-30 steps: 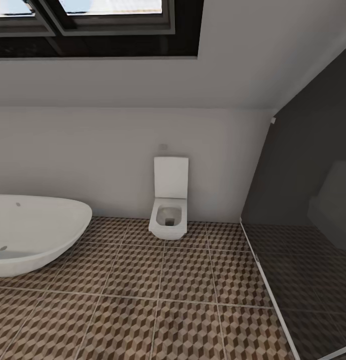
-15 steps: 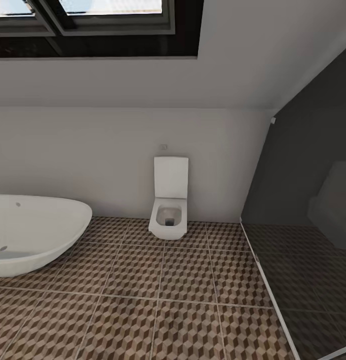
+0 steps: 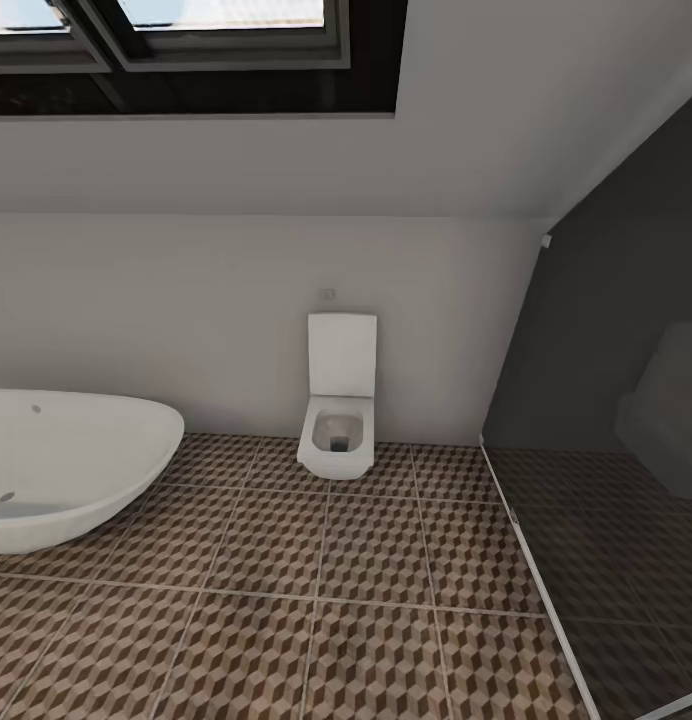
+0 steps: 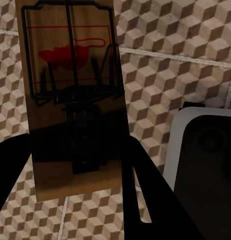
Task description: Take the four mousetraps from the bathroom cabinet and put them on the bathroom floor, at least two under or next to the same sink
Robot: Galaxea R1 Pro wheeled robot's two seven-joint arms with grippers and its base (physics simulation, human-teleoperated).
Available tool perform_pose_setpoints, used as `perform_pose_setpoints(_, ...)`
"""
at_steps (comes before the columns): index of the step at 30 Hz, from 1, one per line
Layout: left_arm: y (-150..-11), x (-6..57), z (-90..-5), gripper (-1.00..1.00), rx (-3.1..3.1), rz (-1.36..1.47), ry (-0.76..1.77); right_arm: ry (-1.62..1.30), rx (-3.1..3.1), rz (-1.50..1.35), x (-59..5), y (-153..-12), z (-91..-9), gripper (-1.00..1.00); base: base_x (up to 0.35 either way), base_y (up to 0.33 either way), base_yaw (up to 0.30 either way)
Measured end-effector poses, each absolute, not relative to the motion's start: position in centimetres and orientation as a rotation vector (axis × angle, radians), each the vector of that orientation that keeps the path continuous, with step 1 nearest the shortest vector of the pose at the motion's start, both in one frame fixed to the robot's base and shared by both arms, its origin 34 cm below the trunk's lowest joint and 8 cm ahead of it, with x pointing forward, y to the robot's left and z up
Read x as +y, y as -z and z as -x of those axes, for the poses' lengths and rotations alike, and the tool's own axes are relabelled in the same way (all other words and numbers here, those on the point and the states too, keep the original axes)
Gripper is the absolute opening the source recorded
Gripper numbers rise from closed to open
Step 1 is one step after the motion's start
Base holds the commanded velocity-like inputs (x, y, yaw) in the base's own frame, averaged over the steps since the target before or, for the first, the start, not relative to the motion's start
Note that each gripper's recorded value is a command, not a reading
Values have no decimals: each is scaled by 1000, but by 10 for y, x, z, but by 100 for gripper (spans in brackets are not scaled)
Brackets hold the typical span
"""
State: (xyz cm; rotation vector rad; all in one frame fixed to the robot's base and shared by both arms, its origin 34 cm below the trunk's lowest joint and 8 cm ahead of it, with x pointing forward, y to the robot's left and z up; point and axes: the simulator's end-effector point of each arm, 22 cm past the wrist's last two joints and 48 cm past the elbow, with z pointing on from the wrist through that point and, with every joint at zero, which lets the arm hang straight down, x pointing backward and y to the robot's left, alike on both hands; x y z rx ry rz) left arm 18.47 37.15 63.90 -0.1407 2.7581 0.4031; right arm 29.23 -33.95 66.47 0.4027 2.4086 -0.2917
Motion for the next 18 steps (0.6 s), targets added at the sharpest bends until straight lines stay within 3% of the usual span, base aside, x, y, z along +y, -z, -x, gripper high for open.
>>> perform_pose_setpoints(18, -639, 371, -185, -100, 2758, 141, -403, 292, 2408, -404, -340, -665, -292, -100, 0, 0, 0)
